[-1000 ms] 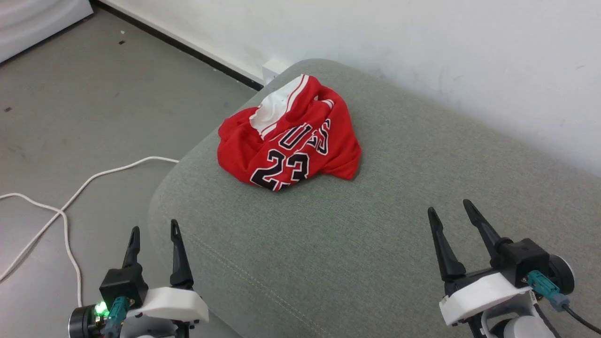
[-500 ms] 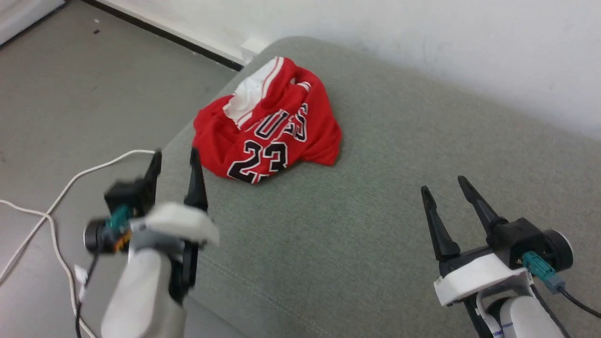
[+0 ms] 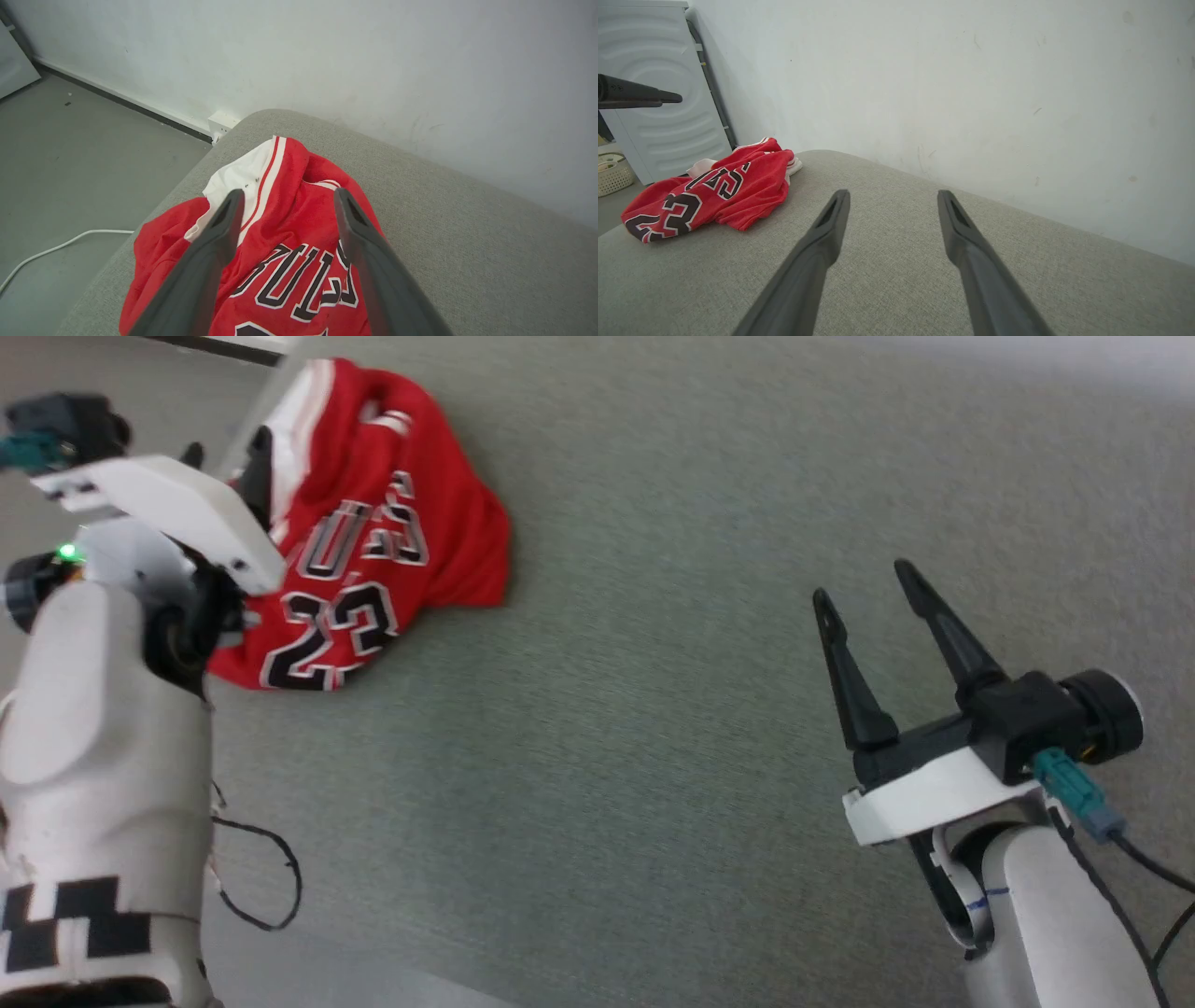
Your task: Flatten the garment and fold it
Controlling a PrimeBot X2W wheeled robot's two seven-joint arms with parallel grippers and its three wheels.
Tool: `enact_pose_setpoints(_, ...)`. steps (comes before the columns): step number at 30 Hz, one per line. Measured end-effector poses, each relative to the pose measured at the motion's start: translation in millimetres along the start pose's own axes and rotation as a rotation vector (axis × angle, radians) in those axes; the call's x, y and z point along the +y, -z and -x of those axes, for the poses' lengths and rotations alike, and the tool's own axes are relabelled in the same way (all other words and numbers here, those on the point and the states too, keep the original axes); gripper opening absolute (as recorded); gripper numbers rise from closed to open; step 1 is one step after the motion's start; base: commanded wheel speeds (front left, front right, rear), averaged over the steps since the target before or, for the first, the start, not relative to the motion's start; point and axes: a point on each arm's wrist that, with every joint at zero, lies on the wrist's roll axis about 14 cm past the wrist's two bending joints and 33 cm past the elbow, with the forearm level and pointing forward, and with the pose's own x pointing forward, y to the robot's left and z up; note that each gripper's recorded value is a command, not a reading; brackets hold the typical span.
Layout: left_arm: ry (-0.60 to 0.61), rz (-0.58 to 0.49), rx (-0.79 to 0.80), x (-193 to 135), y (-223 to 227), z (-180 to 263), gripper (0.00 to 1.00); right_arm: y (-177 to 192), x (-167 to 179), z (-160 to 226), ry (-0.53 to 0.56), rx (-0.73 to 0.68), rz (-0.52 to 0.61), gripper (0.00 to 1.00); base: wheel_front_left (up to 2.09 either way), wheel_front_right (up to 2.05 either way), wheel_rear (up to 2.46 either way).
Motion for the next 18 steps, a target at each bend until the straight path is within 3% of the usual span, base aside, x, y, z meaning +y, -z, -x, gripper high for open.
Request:
enact_pose_setpoints(11, -0.023, 0.085, 0.524, -33, 113, -64, 1.00, 55, -71, 28, 0.182, 0.092, -0.044, 1.00, 0.00, 0.00, 0.00)
enact_pose_setpoints(18, -0.053, 0.060, 0.669, -43, 155, -73, 1.00, 82, -102, 57, 0.280, 0.164, -0.048, 1.00, 0.00, 0.00, 0.00)
